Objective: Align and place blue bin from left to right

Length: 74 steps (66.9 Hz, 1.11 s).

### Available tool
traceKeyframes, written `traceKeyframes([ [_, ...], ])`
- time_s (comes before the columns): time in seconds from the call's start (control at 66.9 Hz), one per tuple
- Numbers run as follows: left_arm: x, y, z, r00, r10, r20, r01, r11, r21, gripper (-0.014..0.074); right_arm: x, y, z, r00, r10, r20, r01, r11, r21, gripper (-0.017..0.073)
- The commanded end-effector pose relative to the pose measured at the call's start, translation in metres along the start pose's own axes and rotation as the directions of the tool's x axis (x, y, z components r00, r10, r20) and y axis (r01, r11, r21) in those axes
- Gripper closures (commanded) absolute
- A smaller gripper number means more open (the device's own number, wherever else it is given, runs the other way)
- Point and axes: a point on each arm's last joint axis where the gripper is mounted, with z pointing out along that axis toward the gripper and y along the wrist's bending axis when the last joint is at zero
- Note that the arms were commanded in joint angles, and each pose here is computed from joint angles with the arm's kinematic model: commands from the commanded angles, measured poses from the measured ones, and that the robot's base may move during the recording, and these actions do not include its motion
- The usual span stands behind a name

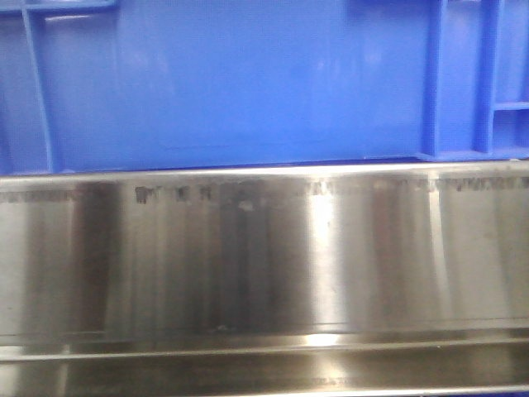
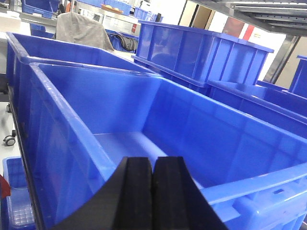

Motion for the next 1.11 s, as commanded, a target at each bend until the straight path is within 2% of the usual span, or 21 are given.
traceKeyframes([
  [0.0, -0.002, -0.002, -0.001, 1.0, -0.006, 0.025, 0.005, 1.0, 0.026, 0.0704, 0.0, -0.001, -0.002, 0.999, -0.024, 0.029, 0.024, 1.0, 0.002, 0.0629],
  [0.075, -0.002, -0.002, -0.001, 1.0, -0.006, 0.025, 0.005, 1.0, 0.026, 0.0704, 0.005, -0.002, -0.001, 0.994, -0.11, 0.022, 0.109, 0.993, 0.037, 0.0629],
  [0.135, -0.002, -0.002, -0.001, 1.0, -0.006, 0.025, 0.005, 1.0, 0.026, 0.0704, 0.012, -0.005, 0.0, 0.983, -0.185, -0.014, 0.185, 0.979, 0.079, 0.0629],
  [0.254, -0.002, -0.002, -0.001, 1.0, -0.006, 0.025, 0.005, 1.0, 0.026, 0.0704, 0.032, -0.007, 0.005, 0.966, -0.259, -0.008, 0.257, 0.956, 0.138, 0.0629],
  [0.374, -0.002, -0.002, -0.001, 1.0, -0.006, 0.025, 0.005, 1.0, 0.026, 0.0704, 0.052, -0.013, 0.006, 0.966, -0.238, 0.101, 0.208, 0.949, 0.238, 0.0629],
  [0.478, -0.002, -0.002, -0.001, 1.0, -0.006, 0.025, 0.005, 1.0, 0.026, 0.0704, 0.073, -0.019, 0.005, 0.966, -0.224, 0.129, 0.177, 0.937, 0.3, 0.0629],
  [0.613, -0.002, -0.002, -0.001, 1.0, -0.006, 0.025, 0.005, 1.0, 0.026, 0.0704, 0.101, -0.023, 0.001, 0.983, -0.143, 0.117, 0.096, 0.937, 0.336, 0.0629],
  [0.837, -0.002, -0.002, -0.001, 1.0, -0.006, 0.025, 0.005, 1.0, 0.026, 0.0704, 0.132, -0.025, -0.004, 0.987, -0.125, 0.097, 0.083, 0.931, 0.355, 0.0629],
  [1.001, -0.002, -0.002, -0.001, 1.0, -0.006, 0.025, 0.005, 1.0, 0.026, 0.0704, 0.147, -0.029, -0.007, 0.989, -0.125, 0.08, 0.082, 0.911, 0.403, 0.0629],
  [1.091, -0.002, -0.002, -0.001, 1.0, -0.006, 0.025, 0.005, 1.0, 0.026, 0.0704, 0.155, -0.028, -0.008, 0.989, -0.126, 0.082, 0.082, 0.91, 0.405, 0.0629],
])
